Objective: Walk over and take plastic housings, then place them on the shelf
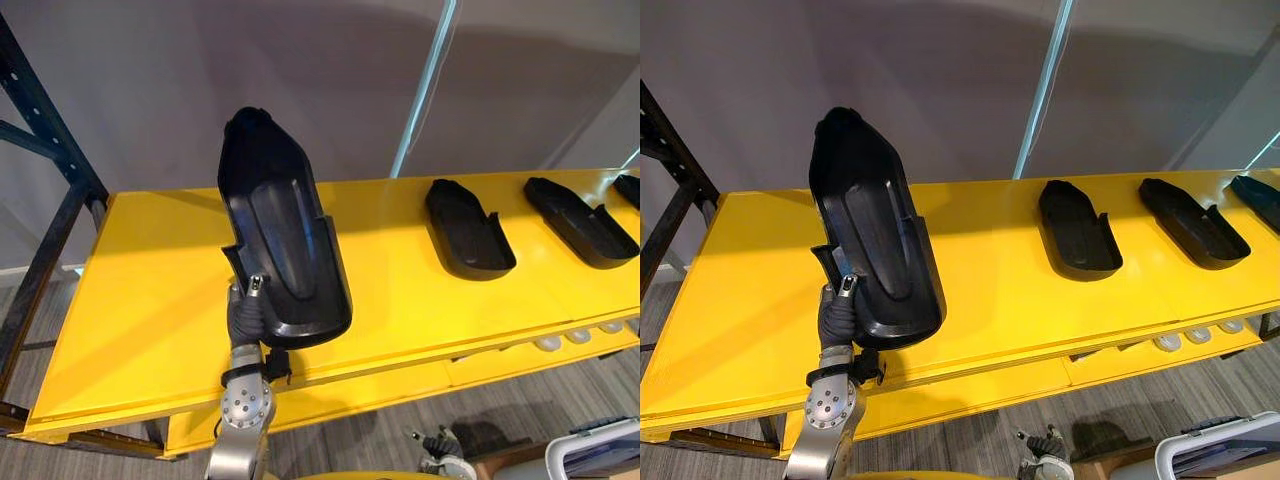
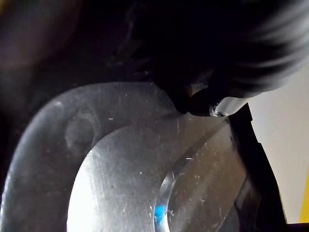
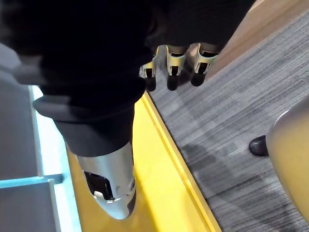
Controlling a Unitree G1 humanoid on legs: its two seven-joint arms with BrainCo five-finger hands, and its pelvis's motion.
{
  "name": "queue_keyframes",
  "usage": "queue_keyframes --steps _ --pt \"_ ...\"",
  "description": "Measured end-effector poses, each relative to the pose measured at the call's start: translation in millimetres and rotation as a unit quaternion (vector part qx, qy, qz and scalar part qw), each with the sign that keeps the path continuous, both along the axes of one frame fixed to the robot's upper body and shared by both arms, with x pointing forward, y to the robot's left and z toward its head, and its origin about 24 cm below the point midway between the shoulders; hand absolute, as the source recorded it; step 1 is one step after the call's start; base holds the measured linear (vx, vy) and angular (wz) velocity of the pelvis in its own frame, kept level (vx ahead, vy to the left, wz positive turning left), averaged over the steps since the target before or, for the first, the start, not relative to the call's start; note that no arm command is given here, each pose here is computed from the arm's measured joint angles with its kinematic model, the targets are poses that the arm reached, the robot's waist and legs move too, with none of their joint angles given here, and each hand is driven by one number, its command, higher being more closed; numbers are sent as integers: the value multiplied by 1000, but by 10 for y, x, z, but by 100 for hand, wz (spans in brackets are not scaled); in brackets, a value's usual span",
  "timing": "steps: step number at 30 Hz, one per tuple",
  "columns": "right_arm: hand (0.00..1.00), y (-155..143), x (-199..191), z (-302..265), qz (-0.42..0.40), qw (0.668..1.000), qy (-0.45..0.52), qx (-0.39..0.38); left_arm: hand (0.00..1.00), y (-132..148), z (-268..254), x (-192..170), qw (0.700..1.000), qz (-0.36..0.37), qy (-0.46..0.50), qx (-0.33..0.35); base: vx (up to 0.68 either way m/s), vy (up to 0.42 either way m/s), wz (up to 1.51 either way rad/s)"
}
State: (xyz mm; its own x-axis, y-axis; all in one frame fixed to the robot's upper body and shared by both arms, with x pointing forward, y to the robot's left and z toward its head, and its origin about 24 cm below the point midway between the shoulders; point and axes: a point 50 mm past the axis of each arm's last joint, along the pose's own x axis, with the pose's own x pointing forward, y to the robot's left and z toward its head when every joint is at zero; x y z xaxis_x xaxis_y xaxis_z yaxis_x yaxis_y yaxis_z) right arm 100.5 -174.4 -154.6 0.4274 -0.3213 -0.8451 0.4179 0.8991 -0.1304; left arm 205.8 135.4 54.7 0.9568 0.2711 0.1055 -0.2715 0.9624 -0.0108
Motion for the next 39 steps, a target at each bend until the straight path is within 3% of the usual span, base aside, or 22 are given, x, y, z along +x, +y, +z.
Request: queue_keyframes --steps 30,31,39 --pt "0 -80 -190 -55 20 999 31 7 100 610 -104 643 987 83 80 113 -64 1 -4" --pt "0 -100 -186 -52 21 999 31 4 0 630 -135 649 986 85 87 114 11 12 -15" --pt "0 -137 -166 -43 25 999 29 -3 0 843 -393 620 974 122 156 109 -18 0 -10"
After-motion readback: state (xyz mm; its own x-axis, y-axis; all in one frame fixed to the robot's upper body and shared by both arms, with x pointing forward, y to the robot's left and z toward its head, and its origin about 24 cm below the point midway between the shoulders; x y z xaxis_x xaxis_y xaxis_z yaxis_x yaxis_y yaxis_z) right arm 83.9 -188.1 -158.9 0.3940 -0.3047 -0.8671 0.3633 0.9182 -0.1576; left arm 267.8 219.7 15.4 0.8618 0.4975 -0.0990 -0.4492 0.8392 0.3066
